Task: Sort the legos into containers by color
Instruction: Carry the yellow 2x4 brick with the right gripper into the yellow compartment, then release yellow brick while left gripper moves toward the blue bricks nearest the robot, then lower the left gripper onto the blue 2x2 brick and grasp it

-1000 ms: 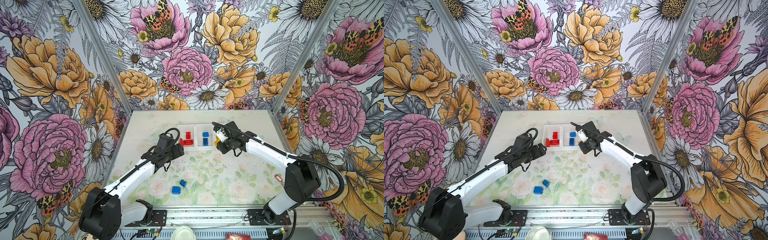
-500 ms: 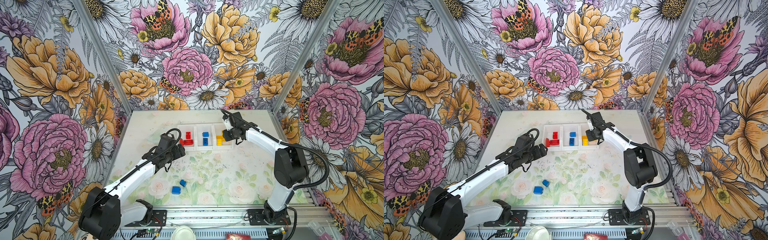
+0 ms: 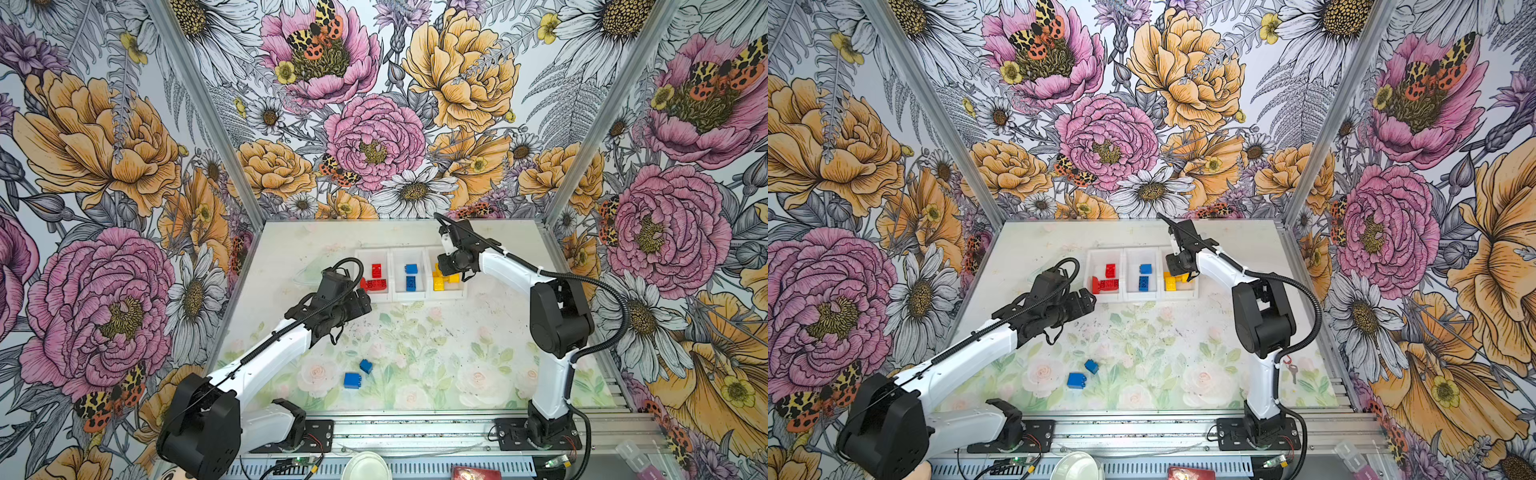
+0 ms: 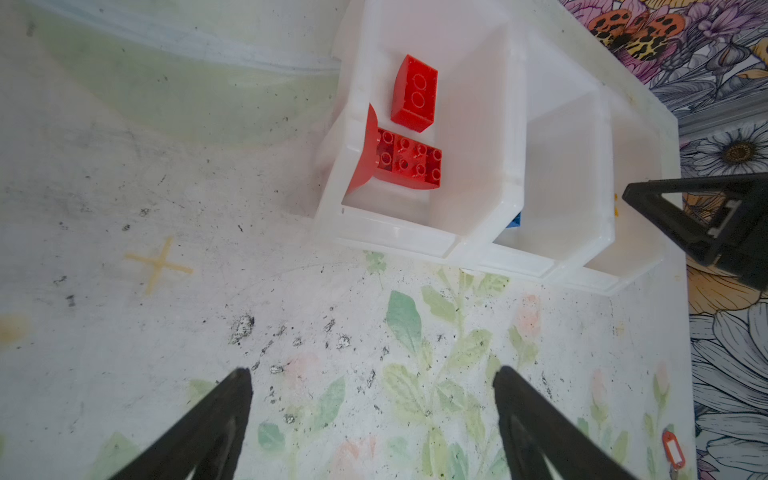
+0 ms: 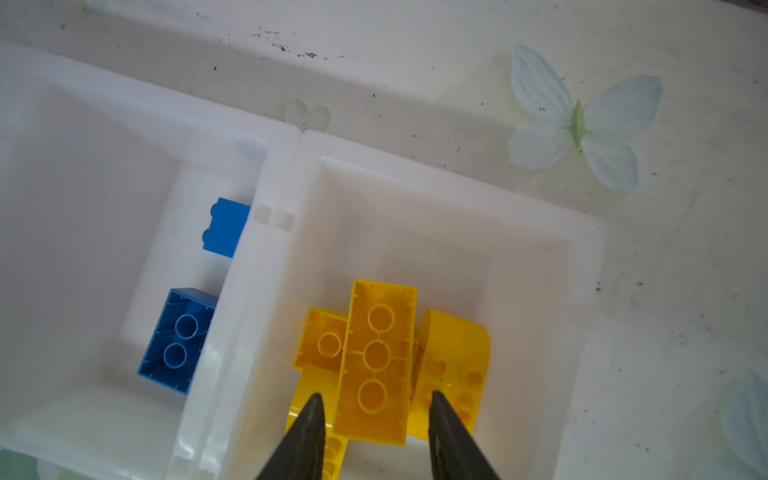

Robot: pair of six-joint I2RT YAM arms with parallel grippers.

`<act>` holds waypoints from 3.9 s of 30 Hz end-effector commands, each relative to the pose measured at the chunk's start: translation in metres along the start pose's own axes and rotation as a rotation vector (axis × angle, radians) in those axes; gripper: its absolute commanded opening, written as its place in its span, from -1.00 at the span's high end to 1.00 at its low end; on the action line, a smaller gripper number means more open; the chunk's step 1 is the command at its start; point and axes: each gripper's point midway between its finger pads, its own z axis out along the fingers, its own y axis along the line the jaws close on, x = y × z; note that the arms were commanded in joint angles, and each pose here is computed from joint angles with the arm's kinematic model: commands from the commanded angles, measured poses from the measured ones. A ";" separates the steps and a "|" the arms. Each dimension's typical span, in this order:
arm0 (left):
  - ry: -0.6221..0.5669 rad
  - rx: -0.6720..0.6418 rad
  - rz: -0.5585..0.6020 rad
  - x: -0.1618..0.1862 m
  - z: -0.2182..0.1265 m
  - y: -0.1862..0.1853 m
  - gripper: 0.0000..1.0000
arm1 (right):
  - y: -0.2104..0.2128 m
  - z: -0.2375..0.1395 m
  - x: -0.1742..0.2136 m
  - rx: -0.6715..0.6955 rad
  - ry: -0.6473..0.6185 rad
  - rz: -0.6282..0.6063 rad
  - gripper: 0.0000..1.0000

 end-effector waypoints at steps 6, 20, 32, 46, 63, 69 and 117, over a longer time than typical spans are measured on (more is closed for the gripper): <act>-0.014 -0.001 0.020 -0.003 -0.005 -0.005 -0.85 | 0.004 -0.014 -0.022 -0.017 -0.064 0.007 0.00; 0.060 -0.067 0.072 0.028 -0.022 -0.003 -0.85 | 0.011 -0.043 -0.009 -0.043 -0.082 0.017 -0.21; 0.178 -0.180 0.124 0.091 -0.052 0.023 -0.75 | 0.040 -0.073 0.034 -0.179 -0.052 0.043 -0.50; 0.302 -0.252 0.146 0.141 -0.062 0.038 -0.52 | 0.072 -0.111 0.105 -0.362 0.007 0.132 -0.63; 0.396 -0.311 0.153 0.166 -0.056 0.056 -0.43 | 0.092 -0.115 0.123 -0.400 0.041 0.132 -0.64; 0.432 -0.326 0.155 0.175 -0.050 0.060 -0.42 | 0.092 -0.115 0.125 -0.396 0.041 0.131 -0.64; 0.377 -0.303 0.109 0.169 -0.059 0.062 0.19 | 0.089 -0.117 0.134 -0.384 0.044 0.146 -0.66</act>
